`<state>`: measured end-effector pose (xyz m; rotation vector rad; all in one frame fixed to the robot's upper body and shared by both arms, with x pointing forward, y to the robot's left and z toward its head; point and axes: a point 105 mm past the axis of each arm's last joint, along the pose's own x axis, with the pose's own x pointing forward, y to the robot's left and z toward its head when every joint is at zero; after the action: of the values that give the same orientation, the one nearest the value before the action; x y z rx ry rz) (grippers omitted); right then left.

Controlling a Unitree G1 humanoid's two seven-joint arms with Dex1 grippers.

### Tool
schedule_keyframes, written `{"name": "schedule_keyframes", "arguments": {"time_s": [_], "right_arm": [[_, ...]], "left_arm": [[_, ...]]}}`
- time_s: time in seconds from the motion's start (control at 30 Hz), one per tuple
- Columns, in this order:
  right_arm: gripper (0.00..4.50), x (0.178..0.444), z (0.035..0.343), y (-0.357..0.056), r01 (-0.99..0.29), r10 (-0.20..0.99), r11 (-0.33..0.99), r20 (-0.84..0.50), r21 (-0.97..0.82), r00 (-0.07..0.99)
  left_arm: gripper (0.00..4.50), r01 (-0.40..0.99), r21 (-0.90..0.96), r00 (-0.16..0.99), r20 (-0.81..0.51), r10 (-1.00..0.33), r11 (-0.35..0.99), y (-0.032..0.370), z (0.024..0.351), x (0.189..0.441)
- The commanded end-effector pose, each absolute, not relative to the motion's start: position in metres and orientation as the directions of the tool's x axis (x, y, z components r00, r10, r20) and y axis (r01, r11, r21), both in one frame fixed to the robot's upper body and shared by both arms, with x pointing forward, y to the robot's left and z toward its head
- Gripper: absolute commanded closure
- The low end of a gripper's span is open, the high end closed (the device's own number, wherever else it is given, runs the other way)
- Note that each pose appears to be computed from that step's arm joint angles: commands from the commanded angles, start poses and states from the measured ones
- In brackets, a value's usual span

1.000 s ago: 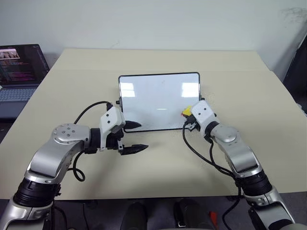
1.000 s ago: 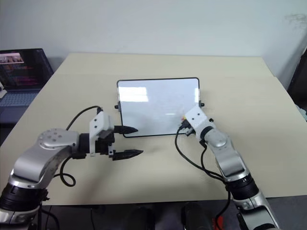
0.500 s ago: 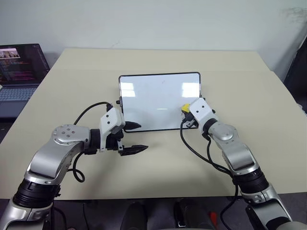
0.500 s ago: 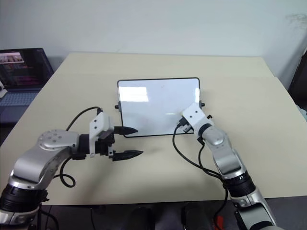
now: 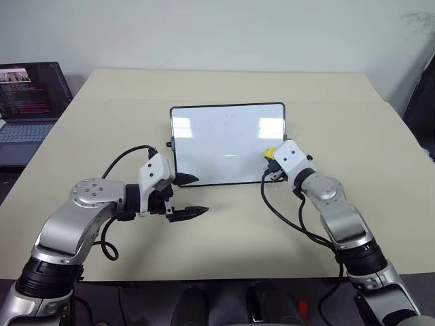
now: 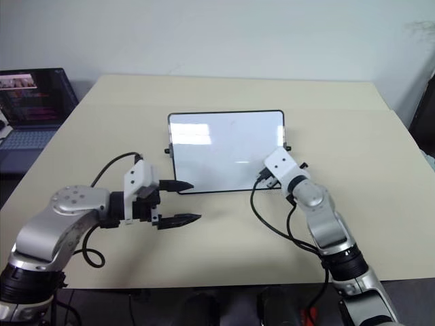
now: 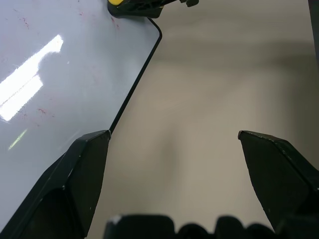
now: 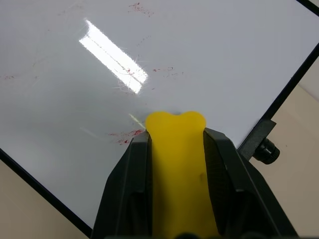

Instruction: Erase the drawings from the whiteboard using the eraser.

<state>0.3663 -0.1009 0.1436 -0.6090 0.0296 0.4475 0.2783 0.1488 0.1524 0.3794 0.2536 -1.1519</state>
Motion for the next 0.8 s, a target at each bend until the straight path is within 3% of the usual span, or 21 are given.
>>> {"name": "schedule_keyframes", "arguments": {"time_s": [0.03,0.17,0.33,0.47,0.57,0.73,0.8], "right_arm": [[3.41,0.361,0.136,-0.098,-0.47,0.427,0.708,-0.21,-0.528,0.88],[3.41,0.351,0.125,-0.088,-0.553,0.484,0.68,-0.271,-0.481,0.832],[3.41,0.37,0.16,-0.095,-0.394,0.408,0.749,-0.098,-0.533,0.908],[3.42,0.374,0.172,-0.093,-0.37,0.411,0.761,-0.046,-0.533,0.911],[3.42,0.374,0.167,-0.09,-0.396,0.426,0.748,-0.072,-0.533,0.902],[3.42,0.357,0.129,-0.086,-0.57,0.505,0.66,-0.274,-0.489,0.819],[3.42,0.352,0.125,-0.084,-0.597,0.521,0.642,-0.297,-0.482,0.8]], "left_arm": [[0.0,0.92,0.207,0.389,-0.367,-0.845,0.334,0.146,0.164,0.276],[0.0,0.92,0.208,0.389,-0.366,-0.845,0.333,0.146,0.164,0.276],[0.0,0.918,0.209,0.392,-0.367,-0.844,0.336,0.146,0.165,0.276],[0.0,0.918,0.209,0.392,-0.367,-0.844,0.336,0.146,0.165,0.276],[0.0,0.918,0.21,0.393,-0.367,-0.844,0.336,0.146,0.165,0.276],[0.0,0.918,0.21,0.393,-0.367,-0.843,0.336,0.147,0.166,0.275],[0.0,0.917,0.211,0.394,-0.367,-0.843,0.337,0.147,0.166,0.276]]}}
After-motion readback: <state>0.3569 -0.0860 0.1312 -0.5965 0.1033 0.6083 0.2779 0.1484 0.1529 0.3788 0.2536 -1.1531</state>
